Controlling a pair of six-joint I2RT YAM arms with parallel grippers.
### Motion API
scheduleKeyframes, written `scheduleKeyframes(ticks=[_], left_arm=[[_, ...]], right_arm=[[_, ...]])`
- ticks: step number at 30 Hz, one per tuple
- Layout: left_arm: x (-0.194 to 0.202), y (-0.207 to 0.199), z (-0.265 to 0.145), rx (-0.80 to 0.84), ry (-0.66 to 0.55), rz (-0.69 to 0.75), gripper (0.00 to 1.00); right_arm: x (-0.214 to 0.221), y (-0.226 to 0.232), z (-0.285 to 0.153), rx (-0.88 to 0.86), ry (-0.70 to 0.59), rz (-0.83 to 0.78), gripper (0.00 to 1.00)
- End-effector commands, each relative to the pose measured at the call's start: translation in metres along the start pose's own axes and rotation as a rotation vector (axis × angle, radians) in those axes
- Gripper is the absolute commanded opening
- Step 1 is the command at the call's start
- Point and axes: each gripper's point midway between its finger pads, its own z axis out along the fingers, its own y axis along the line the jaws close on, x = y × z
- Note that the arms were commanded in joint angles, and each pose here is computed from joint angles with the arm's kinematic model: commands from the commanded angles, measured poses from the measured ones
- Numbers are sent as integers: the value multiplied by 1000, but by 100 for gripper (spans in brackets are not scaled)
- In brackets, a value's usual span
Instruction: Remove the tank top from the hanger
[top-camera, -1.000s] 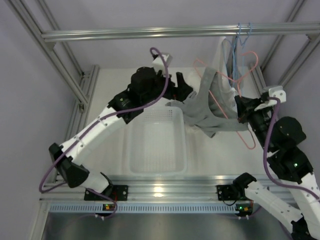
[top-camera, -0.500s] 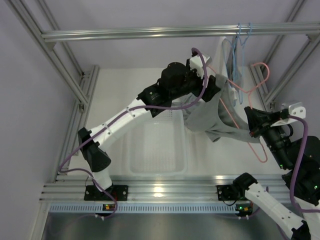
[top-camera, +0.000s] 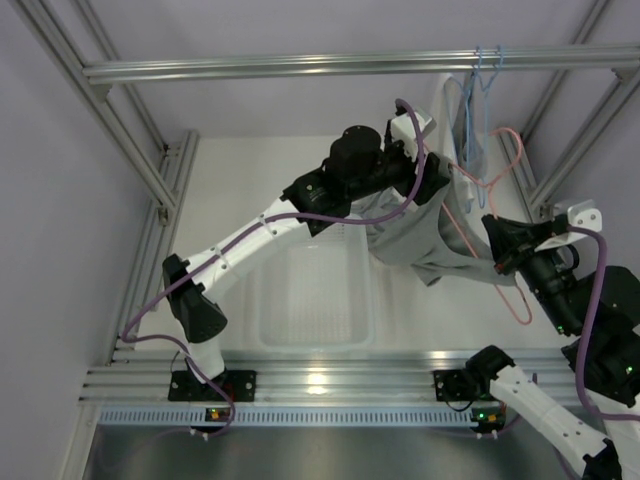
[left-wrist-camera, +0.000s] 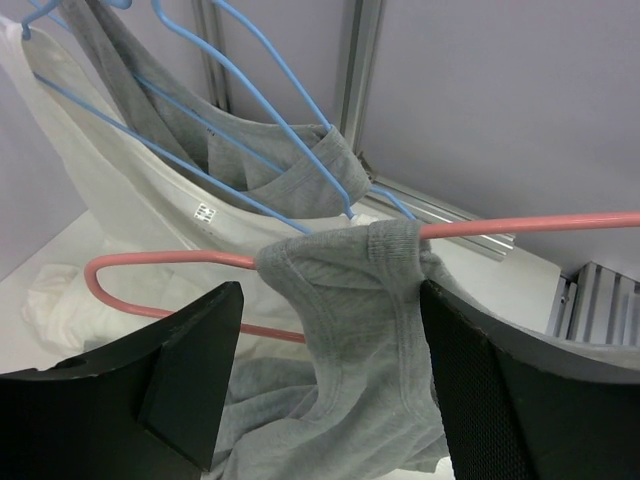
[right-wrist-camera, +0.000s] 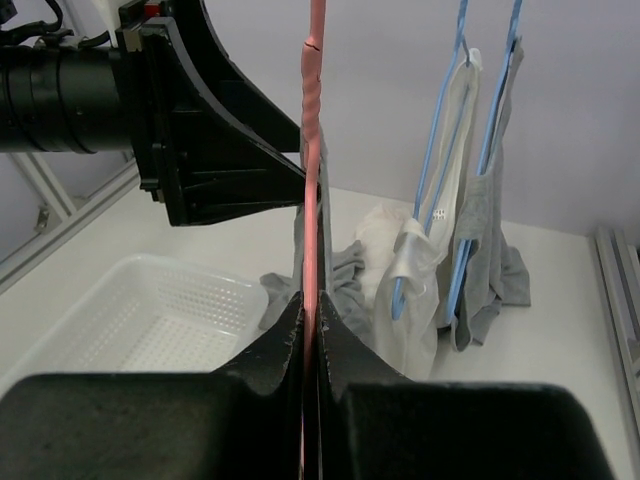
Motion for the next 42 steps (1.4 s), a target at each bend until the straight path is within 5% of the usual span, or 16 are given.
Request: scheduleKeyframes(ticks=[1, 7, 12, 17, 22, 24, 25, 26, 36, 42], left_arm=[[-36, -9, -4, 38, -105, 13, 76], [-36, -16, -14, 69, -100, 1, 84], [-34, -3, -10, 4, -103, 14, 60], [-32, -1, -7, -11, -101, 16, 58], [-28, -1, 2, -1, -97, 4, 39], [-30, 2, 3, -21, -101, 1, 23], [-30, 6, 4, -42, -103, -4, 2], [-34, 15, 2, -97, -115, -12, 0], [-64, 76, -20, -466, -210, -59, 0], [-68, 96, -28, -550, -232, -91, 0]], right_arm=[[-19, 2, 0, -6, -37, 17, 0], [-11, -6, 3, 41, -18, 9, 0], [-14, -2, 4, 20, -21, 12, 0], [-19, 7, 1, -33, -33, 25, 0], [-18, 14, 4, -65, -26, 40, 0], [-20, 14, 2, -66, -30, 42, 0], [-20, 12, 2, -56, -32, 41, 0], [-20, 11, 0, -52, -35, 40, 0], [-5, 5, -11, -35, -41, 24, 0], [-4, 12, -19, -86, -53, 14, 0]])
